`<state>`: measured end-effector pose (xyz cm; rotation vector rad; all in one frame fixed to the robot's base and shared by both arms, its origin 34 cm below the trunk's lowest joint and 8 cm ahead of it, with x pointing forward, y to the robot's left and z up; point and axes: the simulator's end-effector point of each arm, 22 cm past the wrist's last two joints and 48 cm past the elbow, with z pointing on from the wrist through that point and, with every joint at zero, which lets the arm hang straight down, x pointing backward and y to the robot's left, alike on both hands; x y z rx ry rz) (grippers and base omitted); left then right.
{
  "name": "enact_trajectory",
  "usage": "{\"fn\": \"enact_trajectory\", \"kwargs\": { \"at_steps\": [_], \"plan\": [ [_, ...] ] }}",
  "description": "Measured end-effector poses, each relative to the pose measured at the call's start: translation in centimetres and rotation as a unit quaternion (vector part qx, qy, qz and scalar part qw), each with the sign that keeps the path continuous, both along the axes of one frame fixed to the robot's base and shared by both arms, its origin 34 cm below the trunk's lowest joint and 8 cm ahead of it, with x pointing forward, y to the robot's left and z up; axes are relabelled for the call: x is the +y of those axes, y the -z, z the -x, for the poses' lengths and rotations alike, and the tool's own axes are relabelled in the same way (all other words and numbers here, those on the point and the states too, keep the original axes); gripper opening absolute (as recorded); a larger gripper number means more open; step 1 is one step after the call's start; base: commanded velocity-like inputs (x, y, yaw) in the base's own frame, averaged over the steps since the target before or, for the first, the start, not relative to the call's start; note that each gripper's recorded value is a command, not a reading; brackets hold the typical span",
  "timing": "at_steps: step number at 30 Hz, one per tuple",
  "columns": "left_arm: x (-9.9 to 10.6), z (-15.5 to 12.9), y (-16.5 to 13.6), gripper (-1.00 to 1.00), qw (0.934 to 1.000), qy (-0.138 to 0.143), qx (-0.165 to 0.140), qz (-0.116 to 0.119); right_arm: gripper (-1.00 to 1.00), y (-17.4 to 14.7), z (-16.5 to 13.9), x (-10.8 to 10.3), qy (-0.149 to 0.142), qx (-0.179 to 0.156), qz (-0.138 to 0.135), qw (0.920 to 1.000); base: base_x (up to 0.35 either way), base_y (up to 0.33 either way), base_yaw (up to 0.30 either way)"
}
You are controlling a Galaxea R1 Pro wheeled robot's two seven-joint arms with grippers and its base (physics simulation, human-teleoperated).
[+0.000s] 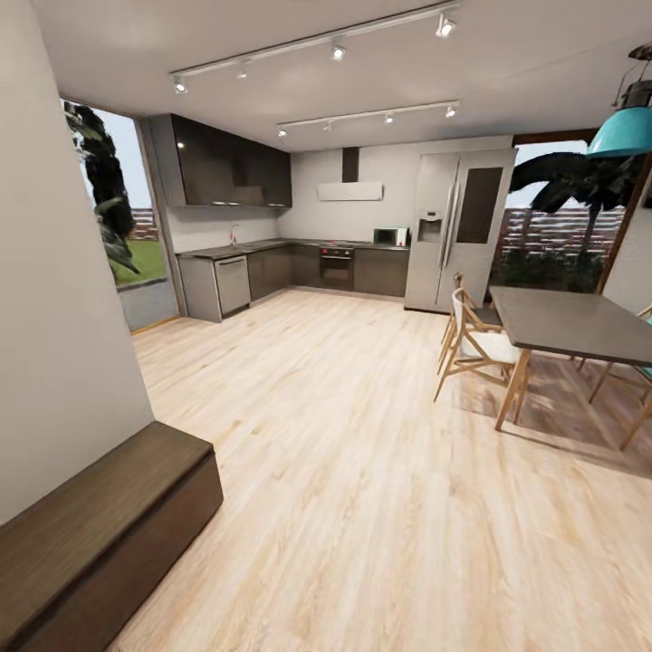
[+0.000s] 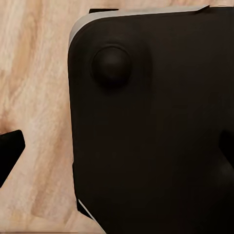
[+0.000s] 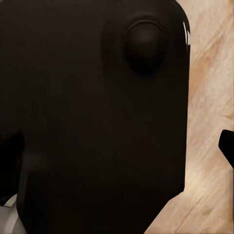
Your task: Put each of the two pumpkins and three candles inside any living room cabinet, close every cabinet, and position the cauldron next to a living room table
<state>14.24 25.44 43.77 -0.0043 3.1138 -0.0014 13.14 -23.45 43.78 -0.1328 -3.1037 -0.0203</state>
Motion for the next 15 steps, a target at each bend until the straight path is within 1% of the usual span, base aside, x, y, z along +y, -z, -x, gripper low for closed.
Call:
{"fn": "enact_trajectory", "kwargs": {
  "at_steps": [5, 15],
  "plan": [
    [-0.01, 0.00, 0.00, 1.00, 1.0000, 0.000, 0.000, 0.000, 1.00, 0.00, 0.00, 0.05, 0.000, 0.000, 0.000, 1.0000, -0.192, 0.000, 0.274],
    [0.00, 0.00, 0.00, 1.00, 1.0000, 0.000, 0.000, 0.000, 1.00, 0.00, -0.01, 0.16, -0.001, 0.000, -0.001, 1.0000, -0.247, 0.000, 0.275]
  ]
}}
